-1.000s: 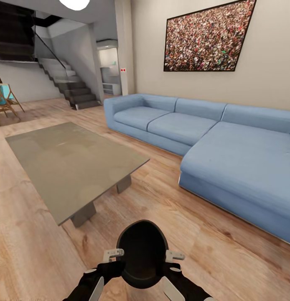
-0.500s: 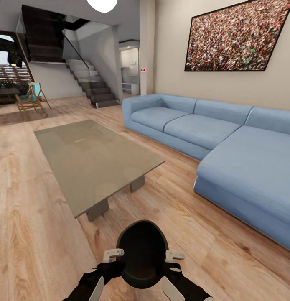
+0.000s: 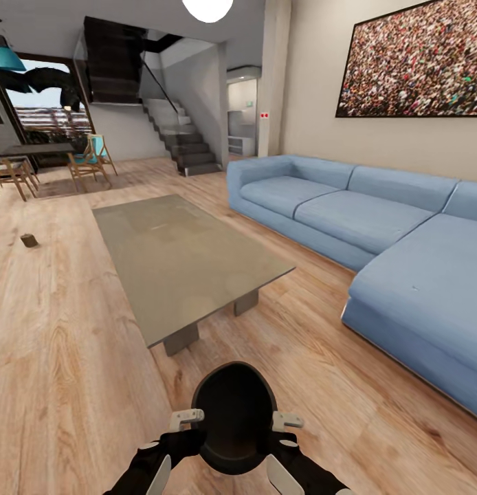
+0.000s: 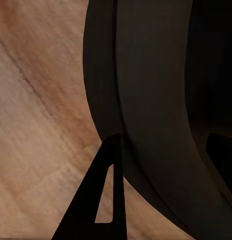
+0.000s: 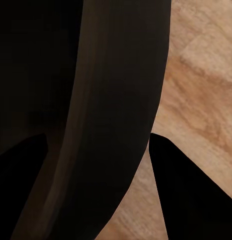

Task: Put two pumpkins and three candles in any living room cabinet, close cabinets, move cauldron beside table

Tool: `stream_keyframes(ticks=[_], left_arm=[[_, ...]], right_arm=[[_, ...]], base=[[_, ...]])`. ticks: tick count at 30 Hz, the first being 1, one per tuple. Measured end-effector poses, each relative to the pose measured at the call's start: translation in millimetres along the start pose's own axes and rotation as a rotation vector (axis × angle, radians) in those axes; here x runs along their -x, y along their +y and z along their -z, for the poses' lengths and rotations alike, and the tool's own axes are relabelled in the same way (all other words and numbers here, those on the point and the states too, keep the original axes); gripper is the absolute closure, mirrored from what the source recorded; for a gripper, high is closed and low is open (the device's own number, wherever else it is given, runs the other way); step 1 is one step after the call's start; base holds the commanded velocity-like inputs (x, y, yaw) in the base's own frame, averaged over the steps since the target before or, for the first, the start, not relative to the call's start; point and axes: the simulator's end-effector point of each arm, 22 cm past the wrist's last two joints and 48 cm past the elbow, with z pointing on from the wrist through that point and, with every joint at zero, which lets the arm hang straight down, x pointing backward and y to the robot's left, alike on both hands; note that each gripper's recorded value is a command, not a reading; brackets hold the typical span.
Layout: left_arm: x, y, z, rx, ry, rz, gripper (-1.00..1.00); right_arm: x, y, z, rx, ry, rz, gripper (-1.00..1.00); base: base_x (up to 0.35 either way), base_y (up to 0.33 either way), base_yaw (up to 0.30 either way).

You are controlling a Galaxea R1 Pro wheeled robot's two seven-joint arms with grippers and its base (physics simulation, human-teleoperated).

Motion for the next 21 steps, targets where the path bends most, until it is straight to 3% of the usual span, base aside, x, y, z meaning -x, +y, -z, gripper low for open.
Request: stream_keyframes(ticks=[16, 21], left_arm=[[0.1, -0.1, 0.0, 0.0, 0.0, 0.0, 1.0], [0.1, -0.1, 0.2, 0.0, 0.0, -0.001, 1.0]], right_arm=[[0.0, -0.1, 0.0, 0.0, 0.0, -0.001, 1.0], [0.0, 0.0, 0.1, 0.0, -0.001, -0.001, 1.0]], base=[[0.001, -0.123, 0.002], [0.122, -0.074, 0.0]])
